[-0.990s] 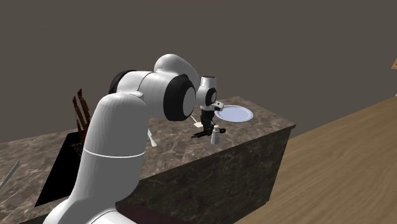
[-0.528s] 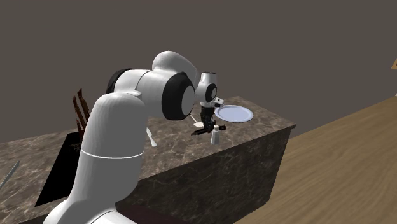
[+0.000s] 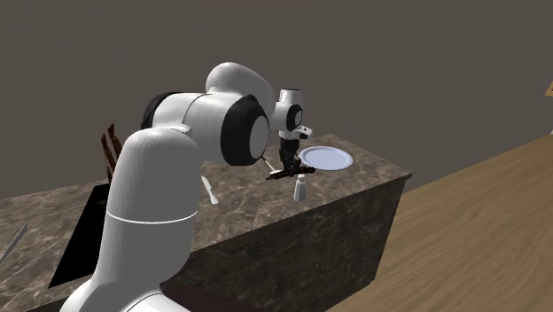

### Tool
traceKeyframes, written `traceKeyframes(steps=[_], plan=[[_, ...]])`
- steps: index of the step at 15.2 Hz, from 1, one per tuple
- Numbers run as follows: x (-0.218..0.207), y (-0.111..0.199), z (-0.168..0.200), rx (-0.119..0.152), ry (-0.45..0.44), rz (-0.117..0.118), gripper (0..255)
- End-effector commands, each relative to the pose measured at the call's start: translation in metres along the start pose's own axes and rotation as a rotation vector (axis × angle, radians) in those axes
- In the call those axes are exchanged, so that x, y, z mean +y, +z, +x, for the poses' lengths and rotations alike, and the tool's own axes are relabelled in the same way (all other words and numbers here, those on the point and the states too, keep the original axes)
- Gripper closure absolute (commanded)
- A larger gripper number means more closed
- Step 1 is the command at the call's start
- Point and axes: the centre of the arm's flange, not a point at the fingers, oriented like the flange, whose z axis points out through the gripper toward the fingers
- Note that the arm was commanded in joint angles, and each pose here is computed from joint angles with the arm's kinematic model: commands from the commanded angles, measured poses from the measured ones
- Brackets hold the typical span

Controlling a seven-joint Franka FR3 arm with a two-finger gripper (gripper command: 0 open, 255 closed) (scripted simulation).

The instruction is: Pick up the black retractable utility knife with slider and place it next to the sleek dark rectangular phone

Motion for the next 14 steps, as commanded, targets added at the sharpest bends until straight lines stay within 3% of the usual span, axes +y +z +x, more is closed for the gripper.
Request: traceKeyframes(steps=[1,5,14], plan=[[0.0,-0.012,0.001,0.0,0.0,0.0,255],[0.0,-0.028,0.001,0.0,0.0,0.0,255],[-0.035,-0.031,-0.113,0.0,0.0,0.0,255]])
